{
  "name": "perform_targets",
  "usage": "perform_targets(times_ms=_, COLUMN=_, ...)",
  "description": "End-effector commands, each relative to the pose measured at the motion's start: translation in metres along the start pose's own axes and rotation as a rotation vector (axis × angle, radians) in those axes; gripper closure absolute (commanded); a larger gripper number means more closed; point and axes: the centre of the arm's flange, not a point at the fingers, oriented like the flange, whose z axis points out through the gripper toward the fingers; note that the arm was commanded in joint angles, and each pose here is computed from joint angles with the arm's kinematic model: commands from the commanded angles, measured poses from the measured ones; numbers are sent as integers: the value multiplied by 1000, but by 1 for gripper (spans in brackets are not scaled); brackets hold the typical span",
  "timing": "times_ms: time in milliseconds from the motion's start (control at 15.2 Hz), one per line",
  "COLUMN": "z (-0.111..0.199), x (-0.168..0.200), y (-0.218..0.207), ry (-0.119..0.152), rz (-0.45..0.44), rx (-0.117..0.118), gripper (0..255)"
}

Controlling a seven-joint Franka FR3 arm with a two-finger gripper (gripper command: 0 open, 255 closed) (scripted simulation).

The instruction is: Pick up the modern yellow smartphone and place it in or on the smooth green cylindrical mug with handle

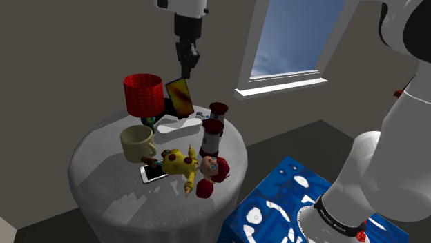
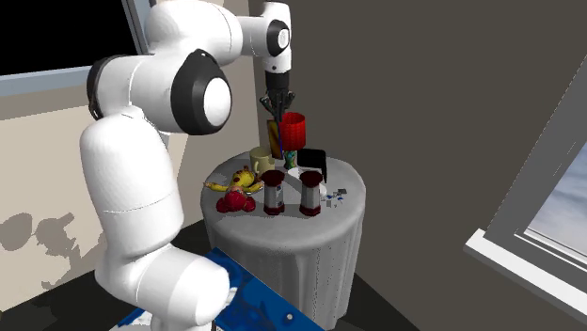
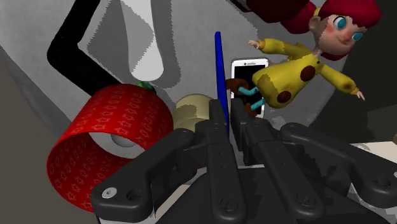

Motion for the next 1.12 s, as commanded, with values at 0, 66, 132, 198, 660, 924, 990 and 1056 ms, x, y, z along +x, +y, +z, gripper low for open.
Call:
perform_targets(times_ms=0, z=-4, x=27, y=1, ry=0, rz=1, rx=0, gripper=255)
perform_targets(times_ms=66, z=-6, x=40, y=2, ry=0, rz=1, rx=0, gripper=255)
perform_targets(times_ms=132, z=-9, x=53, y=3, ry=0, rz=1, rx=0, gripper=255)
perform_targets(times_ms=198, z=-12, x=66, y=5, ry=0, rz=1, rx=0, gripper=255)
perform_targets(times_ms=660, z=-15, x=128, y=10, ry=0, rz=1, rx=0, gripper=255)
perform_targets(times_ms=924, z=6, x=128, y=10, ry=0, rz=1, rx=0, gripper=255)
perform_targets(times_ms=990, z=11, x=128, y=10, ry=0, rz=1, rx=0, gripper=255)
perform_targets(times_ms=1056, z=16, x=127, y=10, ry=0, rz=1, rx=0, gripper=255)
